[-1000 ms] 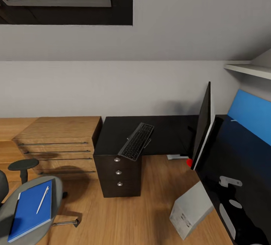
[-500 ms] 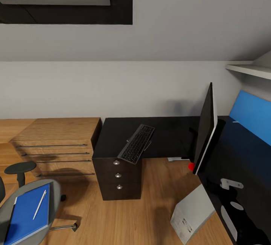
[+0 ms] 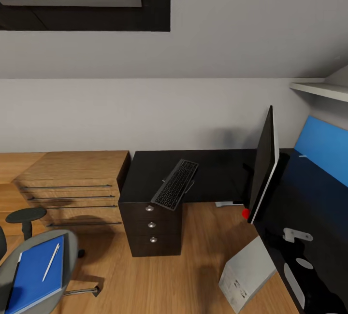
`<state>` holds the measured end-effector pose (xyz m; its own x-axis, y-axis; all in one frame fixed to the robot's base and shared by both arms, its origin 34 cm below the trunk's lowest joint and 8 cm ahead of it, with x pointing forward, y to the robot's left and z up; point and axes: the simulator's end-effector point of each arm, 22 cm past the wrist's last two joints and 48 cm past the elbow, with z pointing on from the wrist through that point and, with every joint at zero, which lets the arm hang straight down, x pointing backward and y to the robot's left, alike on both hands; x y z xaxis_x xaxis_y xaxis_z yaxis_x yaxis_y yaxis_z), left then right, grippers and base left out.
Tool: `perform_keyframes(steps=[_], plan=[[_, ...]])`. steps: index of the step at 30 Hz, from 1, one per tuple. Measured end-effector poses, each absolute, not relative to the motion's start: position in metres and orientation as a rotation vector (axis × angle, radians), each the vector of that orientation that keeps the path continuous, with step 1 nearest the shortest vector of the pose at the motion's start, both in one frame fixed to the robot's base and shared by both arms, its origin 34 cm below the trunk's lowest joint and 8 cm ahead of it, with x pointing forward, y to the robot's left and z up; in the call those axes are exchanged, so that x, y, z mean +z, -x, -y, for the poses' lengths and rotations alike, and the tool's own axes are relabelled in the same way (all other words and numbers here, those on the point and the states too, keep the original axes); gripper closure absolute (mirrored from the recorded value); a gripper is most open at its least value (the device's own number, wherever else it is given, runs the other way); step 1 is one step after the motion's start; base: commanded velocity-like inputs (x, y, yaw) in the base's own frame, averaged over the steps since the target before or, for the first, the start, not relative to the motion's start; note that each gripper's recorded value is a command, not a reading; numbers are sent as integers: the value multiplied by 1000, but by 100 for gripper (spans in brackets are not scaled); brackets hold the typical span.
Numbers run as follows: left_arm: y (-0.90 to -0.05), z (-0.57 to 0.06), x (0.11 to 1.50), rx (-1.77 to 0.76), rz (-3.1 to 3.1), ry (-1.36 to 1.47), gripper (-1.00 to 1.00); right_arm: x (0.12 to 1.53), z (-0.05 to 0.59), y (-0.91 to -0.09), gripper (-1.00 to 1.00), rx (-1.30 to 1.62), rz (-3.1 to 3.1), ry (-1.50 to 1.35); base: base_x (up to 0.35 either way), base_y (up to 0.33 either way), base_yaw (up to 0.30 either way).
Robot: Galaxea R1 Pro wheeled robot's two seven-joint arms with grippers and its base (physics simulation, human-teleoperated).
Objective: In the bedroom, organize the workspace by keeping the computer under the desk, ensuring the monitor is on the desk, placing the keyboard on the desk next to the monitor, placing the mouse on the desk next to the keyboard, moving the folder from the swivel chair onto the desk next to the mouse, stacking the notebook on top of the folder with the pen on top of the notebook, and positioning the swivel chair next to the desk.
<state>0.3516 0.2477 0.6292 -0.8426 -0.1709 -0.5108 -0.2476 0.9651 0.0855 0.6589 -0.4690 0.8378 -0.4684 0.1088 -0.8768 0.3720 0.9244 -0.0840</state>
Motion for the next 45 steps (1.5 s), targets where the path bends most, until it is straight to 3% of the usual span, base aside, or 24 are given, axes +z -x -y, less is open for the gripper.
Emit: perform_keyframes(steps=[25,45], plan=[[-362,-245,628,193,-2575,306,-100,832,468,-661,-100,-320,-2053,-341,46,0,0],[-483,-195,705,1,-2609,266,-100,811,469,-665,-100,-321,-2052,-341,0,0,0]])
